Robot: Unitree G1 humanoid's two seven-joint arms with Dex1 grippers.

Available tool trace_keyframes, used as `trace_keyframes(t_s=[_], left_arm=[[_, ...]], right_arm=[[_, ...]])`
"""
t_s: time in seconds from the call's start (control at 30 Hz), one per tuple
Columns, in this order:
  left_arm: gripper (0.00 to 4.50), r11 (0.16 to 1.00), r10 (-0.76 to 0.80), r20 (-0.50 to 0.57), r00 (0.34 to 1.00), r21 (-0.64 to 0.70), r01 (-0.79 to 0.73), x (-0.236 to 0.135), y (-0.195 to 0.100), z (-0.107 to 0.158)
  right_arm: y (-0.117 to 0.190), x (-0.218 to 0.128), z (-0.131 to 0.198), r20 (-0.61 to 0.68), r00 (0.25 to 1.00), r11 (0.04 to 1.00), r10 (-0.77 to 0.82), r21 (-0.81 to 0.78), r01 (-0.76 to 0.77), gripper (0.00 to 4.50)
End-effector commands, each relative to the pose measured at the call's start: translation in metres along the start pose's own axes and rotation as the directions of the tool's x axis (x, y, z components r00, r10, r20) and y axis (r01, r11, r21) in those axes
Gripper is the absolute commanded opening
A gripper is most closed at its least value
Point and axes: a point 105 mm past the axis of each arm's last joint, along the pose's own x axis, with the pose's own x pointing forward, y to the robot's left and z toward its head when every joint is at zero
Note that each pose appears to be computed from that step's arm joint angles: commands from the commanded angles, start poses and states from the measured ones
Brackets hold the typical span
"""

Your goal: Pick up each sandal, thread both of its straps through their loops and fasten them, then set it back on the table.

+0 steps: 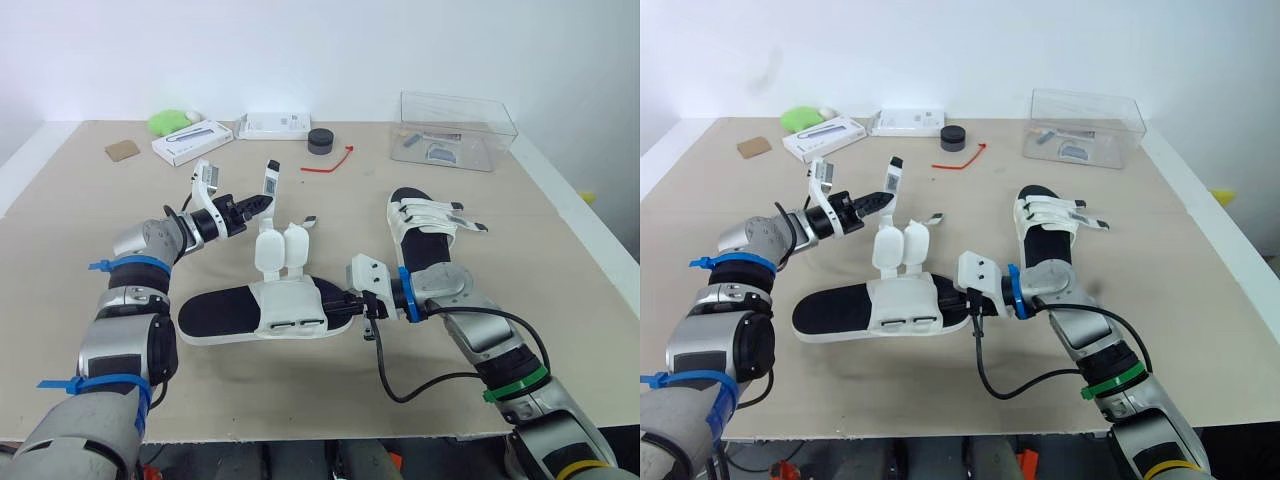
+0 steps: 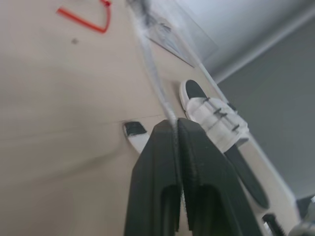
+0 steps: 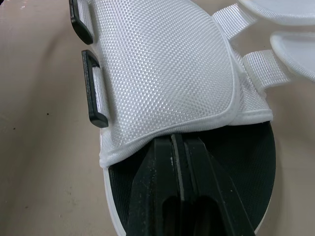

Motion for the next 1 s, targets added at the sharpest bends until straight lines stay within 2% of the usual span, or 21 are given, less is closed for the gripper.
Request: trace_keyframes(t_s=[0.03, 0.13, 0.17, 0.23, 0.3, 0.33, 0.4, 0.47, 0.57, 0.63, 0.73, 1.0], left_arm=[[0.12, 0.943, -0.079, -0.016, 0.997, 0.323, 0.08, -0.006, -0.032, 0.016], [0.12, 0.826, -0.091, -0.063, 0.994, 0.552, 0.111, -0.013, -0.053, 0.011], [0.12, 0.761, -0.096, -0.079, 0.992, 0.637, 0.124, -0.016, -0.061, 0.01], [0.12, 0.573, -0.107, -0.135, 0.985, 0.801, 0.172, -0.025, -0.076, 0.002], [0.12, 0.329, -0.12, -0.203, 0.972, 0.916, 0.232, -0.035, -0.089, -0.011], [0.12, 0.2, -0.133, -0.235, 0.963, 0.945, 0.258, -0.041, -0.095, -0.017], [0.12, 0.038, -0.163, -0.265, 0.95, 0.961, 0.275, -0.048, -0.104, -0.025], [0.12, -0.162, -0.206, -0.311, 0.928, 0.946, 0.281, -0.056, -0.116, -0.032], [0.12, -0.379, -0.257, -0.372, 0.892, 0.888, 0.261, -0.067, -0.124, -0.043], [0.12, -0.472, -0.28, -0.409, 0.868, 0.846, 0.246, -0.074, -0.127, -0.051], [0.12, -0.548, -0.293, -0.458, 0.84, 0.8, 0.245, -0.08, -0.126, -0.059], [0.12, -0.595, -0.248, -0.539, 0.805, 0.741, 0.312, -0.088, -0.114, -0.067]], right_arm=[[0.002, -0.002, 0.011, 0.018, 1.0, 0.999, 0.004, -0.043, -0.003, 0.0], [0.003, -0.004, 0.01, 0.013, 1.0, 0.999, 0.006, -0.039, -0.006, 0.0], [0.003, -0.004, 0.009, 0.011, 1.0, 0.999, 0.007, -0.039, -0.007, 0.0], [0.003, -0.005, 0.008, 0.008, 1.0, 0.999, 0.008, -0.038, -0.008, 0.0], [0.002, -0.005, 0.008, 0.006, 1.0, 0.999, 0.009, -0.039, -0.009, 0.0], [0.003, -0.005, 0.008, 0.005, 1.0, 0.999, 0.012, -0.04, -0.012, 0.0], [0.003, -0.004, 0.009, 0.005, 1.0, 0.999, 0.016, -0.041, -0.016, 0.0], [0.003, -0.003, 0.008, 0.005, 1.0, 0.999, 0.022, -0.043, -0.022, 0.0], [0.003, -0.003, 0.007, 0.001, 1.0, 0.998, 0.03, -0.047, -0.03, 0.0], [0.002, -0.002, 0.007, -0.001, 0.999, 0.998, 0.033, -0.05, -0.033, 0.0], [0.001, -0.001, 0.008, 0.001, 0.999, 0.998, 0.035, -0.053, -0.034, 0.0], [0.001, -0.001, 0.006, -0.002, 0.999, 0.997, 0.038, -0.063, -0.038, 0.0]])
